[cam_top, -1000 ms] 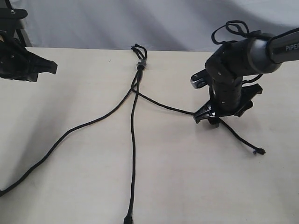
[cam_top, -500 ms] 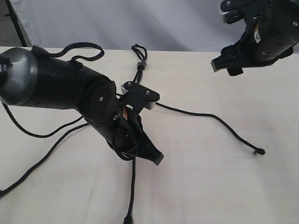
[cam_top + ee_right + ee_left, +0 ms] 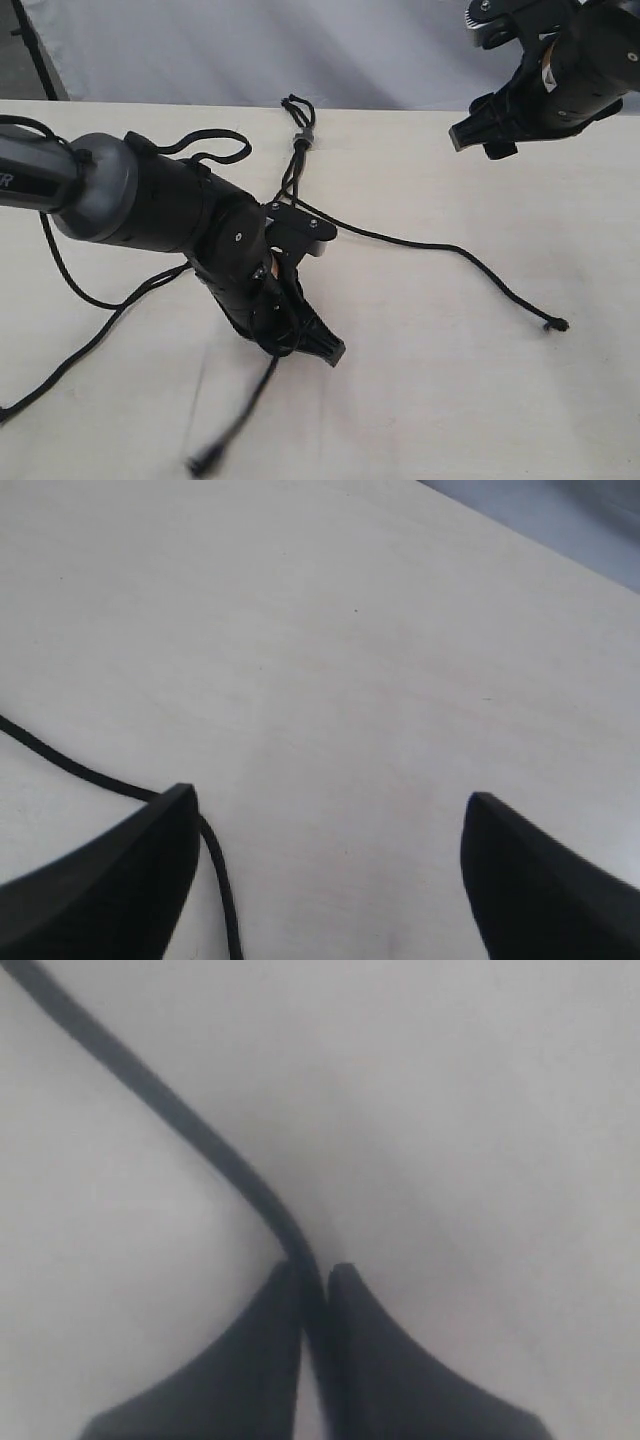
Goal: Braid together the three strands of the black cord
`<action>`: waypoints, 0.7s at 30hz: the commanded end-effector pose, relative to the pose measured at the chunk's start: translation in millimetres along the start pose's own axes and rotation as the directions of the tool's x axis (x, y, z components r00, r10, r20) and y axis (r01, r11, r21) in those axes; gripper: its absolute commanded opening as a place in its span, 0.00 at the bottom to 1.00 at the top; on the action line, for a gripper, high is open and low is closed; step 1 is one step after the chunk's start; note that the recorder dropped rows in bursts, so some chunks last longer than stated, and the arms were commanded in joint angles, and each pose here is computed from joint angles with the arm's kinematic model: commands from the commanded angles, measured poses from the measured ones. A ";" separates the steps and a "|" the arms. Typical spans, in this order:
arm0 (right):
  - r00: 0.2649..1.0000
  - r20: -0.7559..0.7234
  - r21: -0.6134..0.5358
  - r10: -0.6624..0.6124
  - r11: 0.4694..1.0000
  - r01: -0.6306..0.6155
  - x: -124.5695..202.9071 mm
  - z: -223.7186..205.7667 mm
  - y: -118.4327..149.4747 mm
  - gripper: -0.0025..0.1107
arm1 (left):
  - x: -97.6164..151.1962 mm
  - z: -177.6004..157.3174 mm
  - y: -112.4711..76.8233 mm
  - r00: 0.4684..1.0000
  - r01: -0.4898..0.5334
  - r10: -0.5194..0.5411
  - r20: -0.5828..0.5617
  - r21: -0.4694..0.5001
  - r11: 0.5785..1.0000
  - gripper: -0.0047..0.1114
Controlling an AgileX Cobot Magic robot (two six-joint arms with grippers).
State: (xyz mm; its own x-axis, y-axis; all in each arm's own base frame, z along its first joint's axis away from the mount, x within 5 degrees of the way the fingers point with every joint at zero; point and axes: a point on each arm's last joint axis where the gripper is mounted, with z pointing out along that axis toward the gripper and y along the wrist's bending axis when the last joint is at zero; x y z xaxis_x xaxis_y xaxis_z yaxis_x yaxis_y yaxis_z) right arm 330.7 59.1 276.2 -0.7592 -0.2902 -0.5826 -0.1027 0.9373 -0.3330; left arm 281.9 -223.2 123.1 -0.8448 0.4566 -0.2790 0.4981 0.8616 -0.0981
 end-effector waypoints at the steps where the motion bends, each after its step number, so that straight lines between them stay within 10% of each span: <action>1: 0.999 0.027 -0.009 0.016 1.000 -0.016 -2.1 -2.5 -1.6 0.63 | 6.7 7.7 0.2 0.998 -0.032 0.031 -0.052 -0.014 0.999 0.04; 11: 0.999 0.040 -0.018 0.020 1.000 -0.019 -3.3 -2.5 -0.8 0.63 | -22.7 -70.2 25.0 0.982 -0.156 0.173 0.077 -0.189 0.970 0.04; 21: 0.999 0.040 -0.019 0.014 1.000 -0.013 -3.3 -1.4 -0.2 0.63 | -14.7 -76.6 136.7 0.992 -0.005 0.049 0.112 -0.360 0.933 0.04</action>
State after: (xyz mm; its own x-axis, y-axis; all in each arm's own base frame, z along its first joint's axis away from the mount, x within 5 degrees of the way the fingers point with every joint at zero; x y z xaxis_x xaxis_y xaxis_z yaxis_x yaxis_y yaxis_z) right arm 332.6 61.5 277.3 -0.7395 -0.2912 -0.6070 -0.1109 0.9420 -0.3168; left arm 337.2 -117.5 199.1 -0.7770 0.5056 -0.3751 0.4413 0.8623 0.2482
